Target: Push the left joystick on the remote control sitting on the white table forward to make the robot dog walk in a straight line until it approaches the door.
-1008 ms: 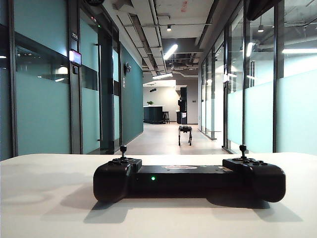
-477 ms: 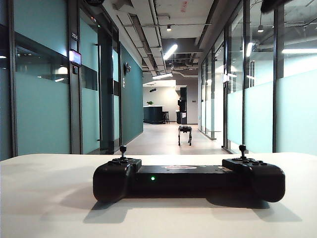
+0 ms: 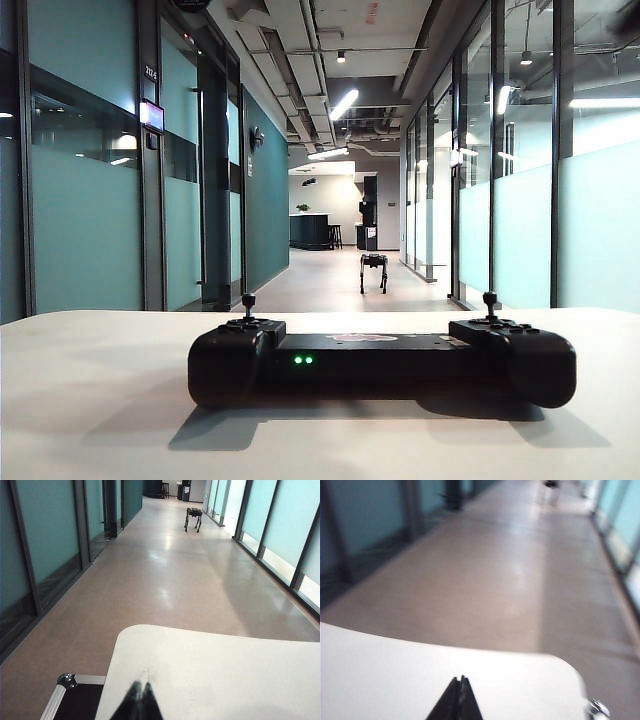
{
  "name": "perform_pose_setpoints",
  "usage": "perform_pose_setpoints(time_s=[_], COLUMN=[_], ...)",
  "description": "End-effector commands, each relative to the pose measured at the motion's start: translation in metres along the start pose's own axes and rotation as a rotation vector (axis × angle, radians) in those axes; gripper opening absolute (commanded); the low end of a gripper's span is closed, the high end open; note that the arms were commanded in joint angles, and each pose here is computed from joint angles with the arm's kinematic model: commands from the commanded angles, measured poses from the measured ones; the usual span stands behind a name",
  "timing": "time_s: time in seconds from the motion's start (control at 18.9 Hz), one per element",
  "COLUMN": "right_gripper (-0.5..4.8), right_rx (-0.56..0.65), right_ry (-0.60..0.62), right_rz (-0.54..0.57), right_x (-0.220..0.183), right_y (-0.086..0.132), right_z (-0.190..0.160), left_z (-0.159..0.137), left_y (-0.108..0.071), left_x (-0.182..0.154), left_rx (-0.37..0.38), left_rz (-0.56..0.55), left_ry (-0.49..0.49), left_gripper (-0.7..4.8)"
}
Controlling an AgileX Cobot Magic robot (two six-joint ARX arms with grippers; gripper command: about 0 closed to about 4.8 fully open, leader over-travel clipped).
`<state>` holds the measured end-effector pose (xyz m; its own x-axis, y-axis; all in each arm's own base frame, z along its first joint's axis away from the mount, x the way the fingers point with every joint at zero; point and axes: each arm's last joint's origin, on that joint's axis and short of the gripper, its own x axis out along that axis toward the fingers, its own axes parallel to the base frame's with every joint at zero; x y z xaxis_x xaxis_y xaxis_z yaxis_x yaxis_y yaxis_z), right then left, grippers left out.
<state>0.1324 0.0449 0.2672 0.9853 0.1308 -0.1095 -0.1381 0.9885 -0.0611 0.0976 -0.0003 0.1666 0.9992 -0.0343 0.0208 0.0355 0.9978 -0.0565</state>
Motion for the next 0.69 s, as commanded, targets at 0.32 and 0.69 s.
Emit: perform_pose_setpoints(time_s=[0.32,0.69], right_gripper=[-0.01,-0.01], right_rx=[0.042,0.047], right_ry=[-0.132,-0.225], right_rz=[-0.212,-0.249], right_x=[-0.031,-0.042], right_y=[-0.028,-0.033], right_z=[-0.048,-0.072], left_z=[0.002,0.002], left_y=[0.0,0.0], left_x=[0.0,0.0], left_rx=[0.0,0.0], left_rz=[-0.003,-0.003], left_ry=[-0.013,-0.013], left_gripper=[-0.05,-0.05])
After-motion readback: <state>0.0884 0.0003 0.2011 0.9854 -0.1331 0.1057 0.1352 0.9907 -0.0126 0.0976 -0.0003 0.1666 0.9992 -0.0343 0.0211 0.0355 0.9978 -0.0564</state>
